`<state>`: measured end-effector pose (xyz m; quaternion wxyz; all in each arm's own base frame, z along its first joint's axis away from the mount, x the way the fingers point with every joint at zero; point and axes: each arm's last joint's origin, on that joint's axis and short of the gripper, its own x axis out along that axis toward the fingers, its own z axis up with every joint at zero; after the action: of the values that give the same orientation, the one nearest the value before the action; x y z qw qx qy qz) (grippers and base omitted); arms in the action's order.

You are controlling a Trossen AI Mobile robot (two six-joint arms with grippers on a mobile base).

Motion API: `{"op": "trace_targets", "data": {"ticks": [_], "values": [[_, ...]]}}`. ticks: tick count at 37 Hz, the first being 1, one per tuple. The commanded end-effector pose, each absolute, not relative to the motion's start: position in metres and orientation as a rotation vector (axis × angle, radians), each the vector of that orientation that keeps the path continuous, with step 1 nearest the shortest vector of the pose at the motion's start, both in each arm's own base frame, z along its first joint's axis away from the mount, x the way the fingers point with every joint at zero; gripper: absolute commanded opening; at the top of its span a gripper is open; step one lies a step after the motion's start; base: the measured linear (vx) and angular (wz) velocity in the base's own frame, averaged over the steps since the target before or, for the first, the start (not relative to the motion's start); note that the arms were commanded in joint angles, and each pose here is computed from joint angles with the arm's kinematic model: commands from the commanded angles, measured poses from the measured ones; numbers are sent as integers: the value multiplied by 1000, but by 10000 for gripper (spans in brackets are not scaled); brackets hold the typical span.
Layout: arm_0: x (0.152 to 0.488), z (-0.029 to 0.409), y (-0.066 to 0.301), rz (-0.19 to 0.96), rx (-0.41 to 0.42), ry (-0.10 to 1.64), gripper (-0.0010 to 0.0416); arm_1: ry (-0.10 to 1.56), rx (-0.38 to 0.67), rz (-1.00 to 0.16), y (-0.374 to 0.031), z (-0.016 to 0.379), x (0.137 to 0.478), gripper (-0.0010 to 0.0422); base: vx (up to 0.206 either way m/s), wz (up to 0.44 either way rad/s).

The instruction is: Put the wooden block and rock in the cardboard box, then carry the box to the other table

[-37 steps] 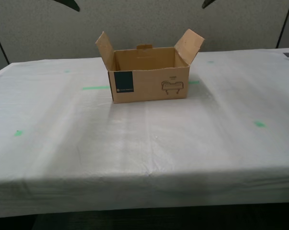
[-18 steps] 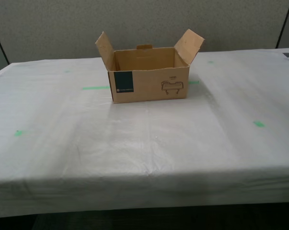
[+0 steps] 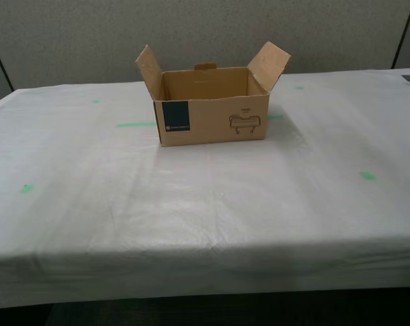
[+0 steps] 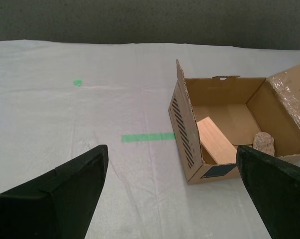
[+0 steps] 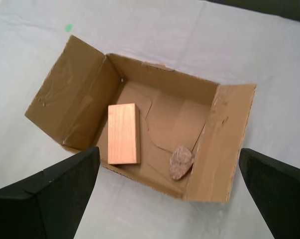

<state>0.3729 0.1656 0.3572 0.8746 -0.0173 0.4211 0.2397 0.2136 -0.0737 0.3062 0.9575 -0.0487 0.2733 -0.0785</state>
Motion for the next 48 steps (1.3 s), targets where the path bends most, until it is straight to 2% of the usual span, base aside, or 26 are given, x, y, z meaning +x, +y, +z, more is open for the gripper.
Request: {"op": "trace_targets", "data": {"ticks": [1,9,15,20,48], "values": [[366,352,163,504,-29,816,390,543,-92,-159,-73,307,213,350,0,0],[349,347,152,500,-13,699,390,523,-90,-164,-74,308,214,350,0,0],[332,346,142,417,-31,627,389,479,-85,-173,-74,311,215,350,0,0],[324,341,135,402,-27,595,390,442,-94,-178,-75,313,217,350,0,0],[321,327,129,389,-24,608,389,453,-92,-177,-75,313,217,350,0,0]]}}
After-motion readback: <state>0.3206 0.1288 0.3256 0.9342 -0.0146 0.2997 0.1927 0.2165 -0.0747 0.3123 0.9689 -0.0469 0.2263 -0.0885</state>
